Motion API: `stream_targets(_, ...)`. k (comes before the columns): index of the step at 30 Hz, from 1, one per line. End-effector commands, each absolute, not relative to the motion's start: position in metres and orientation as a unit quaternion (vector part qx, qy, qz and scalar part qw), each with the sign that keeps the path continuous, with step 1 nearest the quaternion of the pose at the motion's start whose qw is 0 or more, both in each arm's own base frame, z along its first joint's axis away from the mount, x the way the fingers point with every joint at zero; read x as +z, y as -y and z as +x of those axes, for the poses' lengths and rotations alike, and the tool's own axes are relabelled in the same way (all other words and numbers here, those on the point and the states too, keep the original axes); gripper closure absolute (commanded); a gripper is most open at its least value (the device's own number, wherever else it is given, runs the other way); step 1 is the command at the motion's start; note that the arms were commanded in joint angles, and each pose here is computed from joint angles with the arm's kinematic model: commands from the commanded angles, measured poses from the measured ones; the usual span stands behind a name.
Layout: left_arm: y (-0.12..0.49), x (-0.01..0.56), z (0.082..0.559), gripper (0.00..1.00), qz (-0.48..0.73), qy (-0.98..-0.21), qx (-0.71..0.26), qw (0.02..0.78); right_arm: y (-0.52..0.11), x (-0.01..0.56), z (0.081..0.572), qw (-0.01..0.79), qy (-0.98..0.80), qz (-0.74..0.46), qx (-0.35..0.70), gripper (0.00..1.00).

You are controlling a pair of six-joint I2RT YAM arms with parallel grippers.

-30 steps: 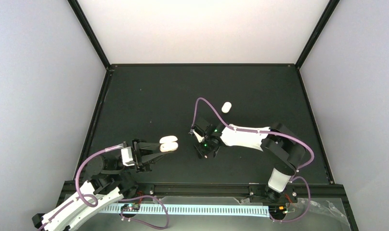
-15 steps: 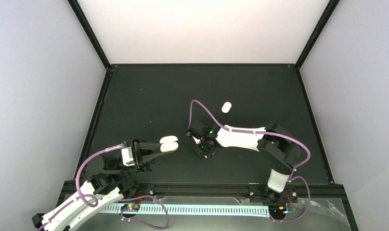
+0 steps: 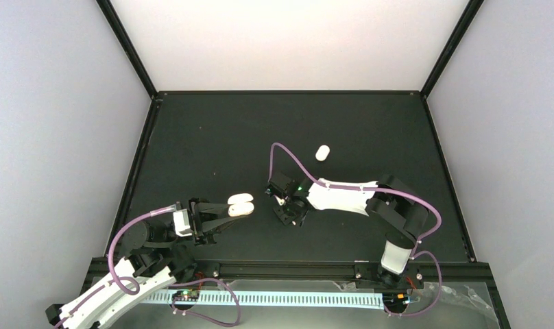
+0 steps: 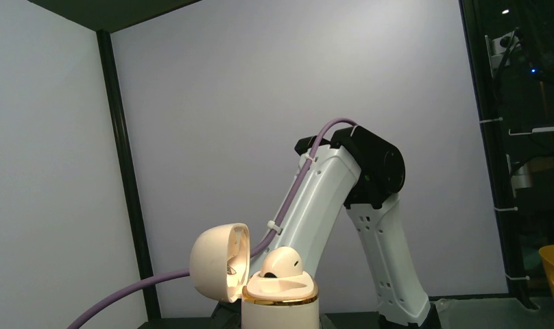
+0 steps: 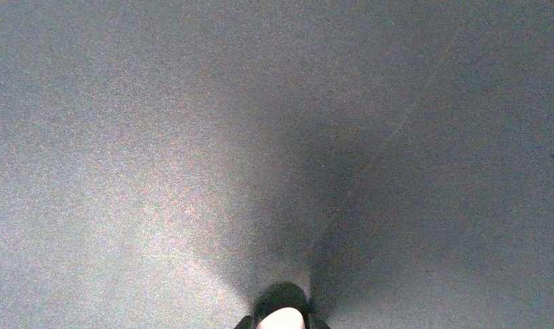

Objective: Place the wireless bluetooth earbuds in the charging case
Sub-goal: Pick up the earbud from the center of the board.

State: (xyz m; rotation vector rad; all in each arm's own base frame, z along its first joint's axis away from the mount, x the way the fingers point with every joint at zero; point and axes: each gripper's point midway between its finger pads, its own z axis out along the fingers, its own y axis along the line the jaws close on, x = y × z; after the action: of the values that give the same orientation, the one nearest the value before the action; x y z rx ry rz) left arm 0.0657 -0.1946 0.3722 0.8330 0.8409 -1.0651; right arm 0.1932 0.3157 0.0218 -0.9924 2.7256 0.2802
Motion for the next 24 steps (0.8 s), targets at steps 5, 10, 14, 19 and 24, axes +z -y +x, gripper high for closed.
stream_targets(5,0.195,0.374,0.066,0.99,0.374,-0.377,-0.474,0.702,-0.312,0.028,0.193,0.127,-0.933,-0.323,0.09,0.85)
stream_targets(10,0.193,0.375,0.069,0.99,0.366,-0.381,-0.47,0.707,-0.312,0.059,0.212,0.199,-0.93,-0.294,0.094,0.87)
stream_targets(14,0.191,0.377,0.072,0.98,0.359,-0.384,-0.465,0.713,-0.312,0.084,0.223,0.242,-0.925,-0.274,0.103,0.89)
stream_targets(19,0.187,0.38,0.076,0.98,0.346,-0.384,-0.455,0.726,-0.31,0.14,0.236,0.311,-0.909,-0.242,0.135,0.9)
stream_targets(24,0.185,0.391,0.084,0.98,0.332,-0.386,-0.438,0.74,-0.309,0.241,0.238,0.413,-0.856,-0.235,0.204,0.89)
